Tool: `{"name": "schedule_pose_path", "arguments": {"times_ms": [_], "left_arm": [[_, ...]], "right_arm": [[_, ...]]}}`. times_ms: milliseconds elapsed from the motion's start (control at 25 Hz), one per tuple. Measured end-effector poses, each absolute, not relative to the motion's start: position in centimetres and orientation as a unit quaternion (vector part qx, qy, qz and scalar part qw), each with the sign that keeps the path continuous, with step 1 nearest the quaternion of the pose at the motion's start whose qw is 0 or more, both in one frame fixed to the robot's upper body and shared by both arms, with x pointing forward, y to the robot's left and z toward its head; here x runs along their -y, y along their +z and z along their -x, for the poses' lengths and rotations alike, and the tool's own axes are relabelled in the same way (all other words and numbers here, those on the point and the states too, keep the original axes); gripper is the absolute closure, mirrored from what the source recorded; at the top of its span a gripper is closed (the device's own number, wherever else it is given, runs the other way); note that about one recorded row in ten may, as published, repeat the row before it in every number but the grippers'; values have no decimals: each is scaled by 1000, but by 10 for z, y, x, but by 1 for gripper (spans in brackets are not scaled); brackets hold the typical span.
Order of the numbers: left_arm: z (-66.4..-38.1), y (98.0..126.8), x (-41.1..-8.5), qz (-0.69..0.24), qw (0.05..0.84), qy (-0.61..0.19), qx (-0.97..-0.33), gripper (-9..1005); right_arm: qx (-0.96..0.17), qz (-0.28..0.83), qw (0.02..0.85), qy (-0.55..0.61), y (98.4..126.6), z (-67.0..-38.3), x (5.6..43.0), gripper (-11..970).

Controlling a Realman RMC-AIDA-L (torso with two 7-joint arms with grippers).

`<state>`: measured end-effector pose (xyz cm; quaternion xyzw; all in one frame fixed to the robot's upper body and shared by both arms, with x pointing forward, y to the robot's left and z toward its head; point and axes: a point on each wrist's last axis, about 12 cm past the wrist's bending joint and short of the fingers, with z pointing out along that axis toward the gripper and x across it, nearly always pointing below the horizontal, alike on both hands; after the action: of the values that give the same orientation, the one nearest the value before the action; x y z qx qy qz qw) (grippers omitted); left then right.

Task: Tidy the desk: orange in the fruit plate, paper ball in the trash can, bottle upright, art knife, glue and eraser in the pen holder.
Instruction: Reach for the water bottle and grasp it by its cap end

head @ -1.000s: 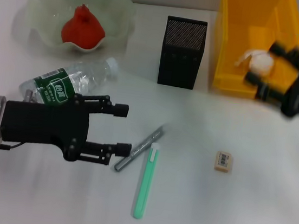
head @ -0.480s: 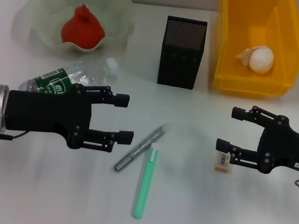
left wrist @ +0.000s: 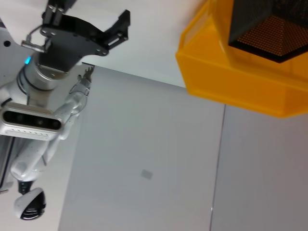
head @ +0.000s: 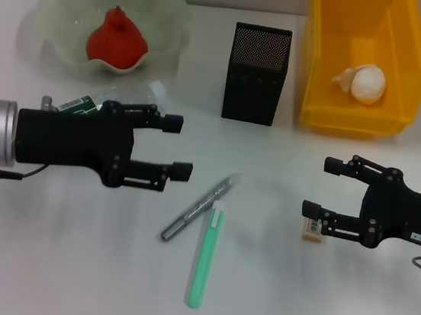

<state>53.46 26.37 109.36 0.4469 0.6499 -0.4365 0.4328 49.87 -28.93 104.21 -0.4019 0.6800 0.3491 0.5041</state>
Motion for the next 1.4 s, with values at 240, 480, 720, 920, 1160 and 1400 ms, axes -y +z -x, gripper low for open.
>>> {"name": "schedule_pose_path", "arguments": {"times_ms": [240, 480, 720, 920, 1160, 1400], "left_arm": [[-565, 1113, -252, -413, 428, -394, -701, 230], [-589, 1133, -246, -403, 398, -348, -747, 231], [-608, 1154, -235, -409, 344, -292, -793, 233], [-616, 1165, -224, -427, 302, -240, -818, 234], [-618, 1174, -216, -447, 273, -179, -833, 235], [-621, 1172, -218, -450, 254, -126, -847, 237]], "right_arm": [[-682, 400, 503, 348, 1041, -497, 290, 132], [-683, 399, 503, 347, 1040, -496, 291, 132], [-685, 398, 503, 346, 1040, -496, 291, 132], [-687, 397, 502, 343, 1039, -497, 292, 132], [-689, 394, 501, 345, 1039, -497, 292, 133], [-689, 392, 502, 346, 1039, -497, 292, 133]]}}
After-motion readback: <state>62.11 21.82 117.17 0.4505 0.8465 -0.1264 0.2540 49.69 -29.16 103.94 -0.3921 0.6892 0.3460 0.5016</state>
